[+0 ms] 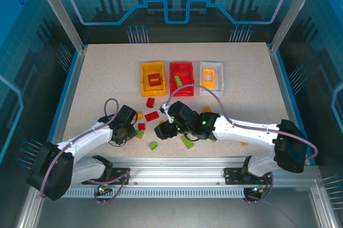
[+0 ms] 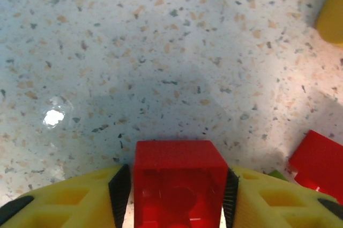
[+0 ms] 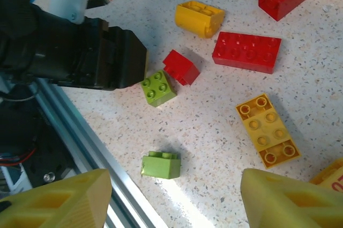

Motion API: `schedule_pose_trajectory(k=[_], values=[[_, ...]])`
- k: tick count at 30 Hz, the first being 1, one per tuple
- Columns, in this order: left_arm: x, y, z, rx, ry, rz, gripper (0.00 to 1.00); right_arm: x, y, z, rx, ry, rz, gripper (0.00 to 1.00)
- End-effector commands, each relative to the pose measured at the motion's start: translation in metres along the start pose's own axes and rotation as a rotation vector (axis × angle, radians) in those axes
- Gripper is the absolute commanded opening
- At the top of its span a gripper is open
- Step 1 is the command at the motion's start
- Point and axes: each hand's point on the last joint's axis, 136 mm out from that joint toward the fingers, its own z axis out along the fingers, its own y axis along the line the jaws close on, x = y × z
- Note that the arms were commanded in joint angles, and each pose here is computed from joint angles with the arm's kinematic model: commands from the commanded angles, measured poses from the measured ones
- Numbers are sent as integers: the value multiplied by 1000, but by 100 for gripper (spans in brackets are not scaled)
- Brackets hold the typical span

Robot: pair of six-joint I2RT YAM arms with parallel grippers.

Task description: Sort the legos into containers by color

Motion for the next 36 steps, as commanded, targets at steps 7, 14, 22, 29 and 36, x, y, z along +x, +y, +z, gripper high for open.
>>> schedule_pose_trajectory(k=[7,14,22,29,36], values=[[-23,-15,-31,47,-98,48,29,-32,15,-46,-141,-228,31,76],[-73,-102,-86,195,-181,201,28,-72,-27,-87,-82,-431,159,100],[-139,-207,-87,226,-227,312,28,-111,-56,-93,-16,-434,203,100],[-193,-259,-37,199,-184,339,29,-124,-73,-83,0,-407,250,100],[-209,-278,-10,174,-156,362,39,-122,-84,-79,10,-396,273,100]])
